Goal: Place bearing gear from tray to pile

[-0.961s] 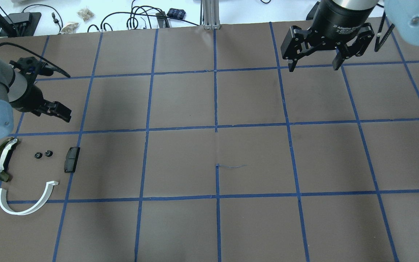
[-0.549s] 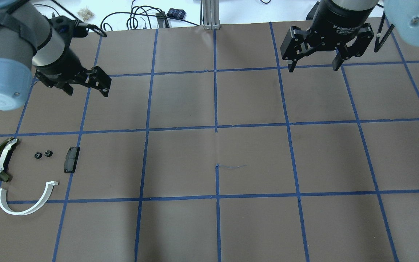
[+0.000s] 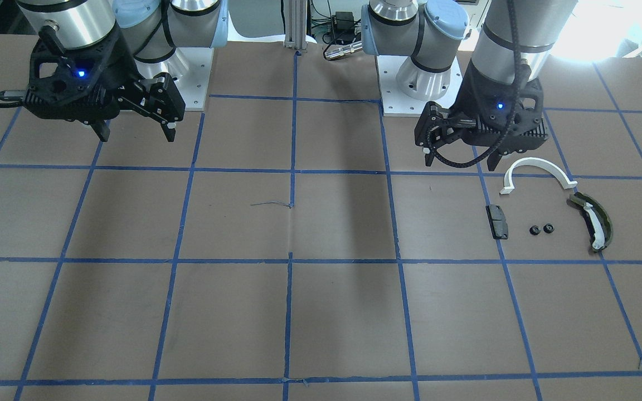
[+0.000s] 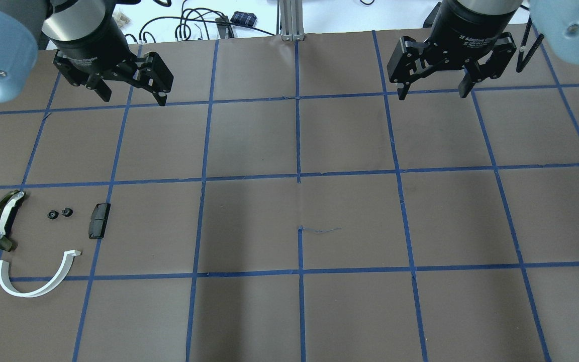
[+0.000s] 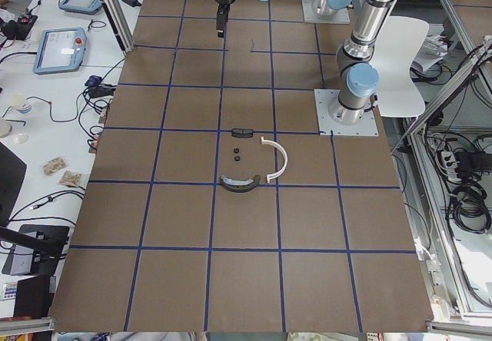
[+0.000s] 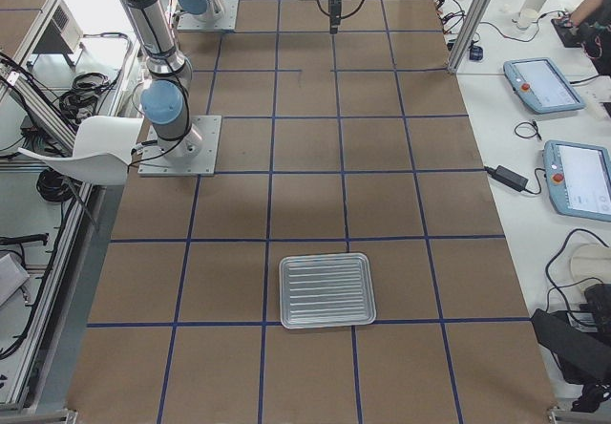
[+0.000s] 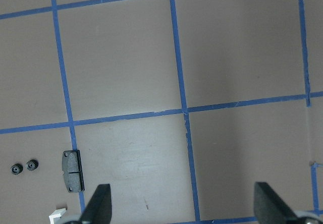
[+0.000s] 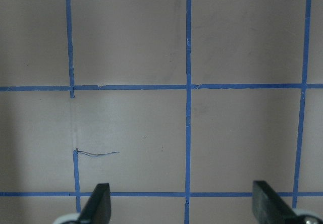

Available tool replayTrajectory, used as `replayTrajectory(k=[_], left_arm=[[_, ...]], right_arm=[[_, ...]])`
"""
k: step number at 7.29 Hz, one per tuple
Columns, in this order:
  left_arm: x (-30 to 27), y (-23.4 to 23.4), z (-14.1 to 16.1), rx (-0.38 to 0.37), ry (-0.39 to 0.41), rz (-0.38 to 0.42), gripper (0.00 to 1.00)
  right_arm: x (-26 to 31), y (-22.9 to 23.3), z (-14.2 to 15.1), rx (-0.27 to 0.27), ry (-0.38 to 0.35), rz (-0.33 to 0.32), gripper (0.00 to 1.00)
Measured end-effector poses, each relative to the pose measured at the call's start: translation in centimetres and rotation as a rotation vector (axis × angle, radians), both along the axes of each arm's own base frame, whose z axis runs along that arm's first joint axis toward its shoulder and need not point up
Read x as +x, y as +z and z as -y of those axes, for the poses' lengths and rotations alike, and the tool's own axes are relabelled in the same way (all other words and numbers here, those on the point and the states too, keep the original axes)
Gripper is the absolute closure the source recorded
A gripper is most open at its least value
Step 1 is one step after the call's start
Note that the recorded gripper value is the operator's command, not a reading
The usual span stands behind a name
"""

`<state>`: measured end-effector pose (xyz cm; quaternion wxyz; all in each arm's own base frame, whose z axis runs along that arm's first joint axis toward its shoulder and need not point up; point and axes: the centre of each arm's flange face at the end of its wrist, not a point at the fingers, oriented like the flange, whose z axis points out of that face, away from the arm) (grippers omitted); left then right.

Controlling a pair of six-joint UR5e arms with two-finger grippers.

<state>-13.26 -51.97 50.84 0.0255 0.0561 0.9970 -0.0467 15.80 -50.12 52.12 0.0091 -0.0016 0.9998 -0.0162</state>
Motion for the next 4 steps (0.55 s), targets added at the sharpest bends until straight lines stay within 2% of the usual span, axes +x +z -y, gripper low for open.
replayTrajectory(k=[4], left_arm=[[0.20,0.10,-0.35,0.027,0.009,-0.002,0.00]], right_arm=[[0.09,0.03,-0.01,0.000,-0.001,0.005,0.00]])
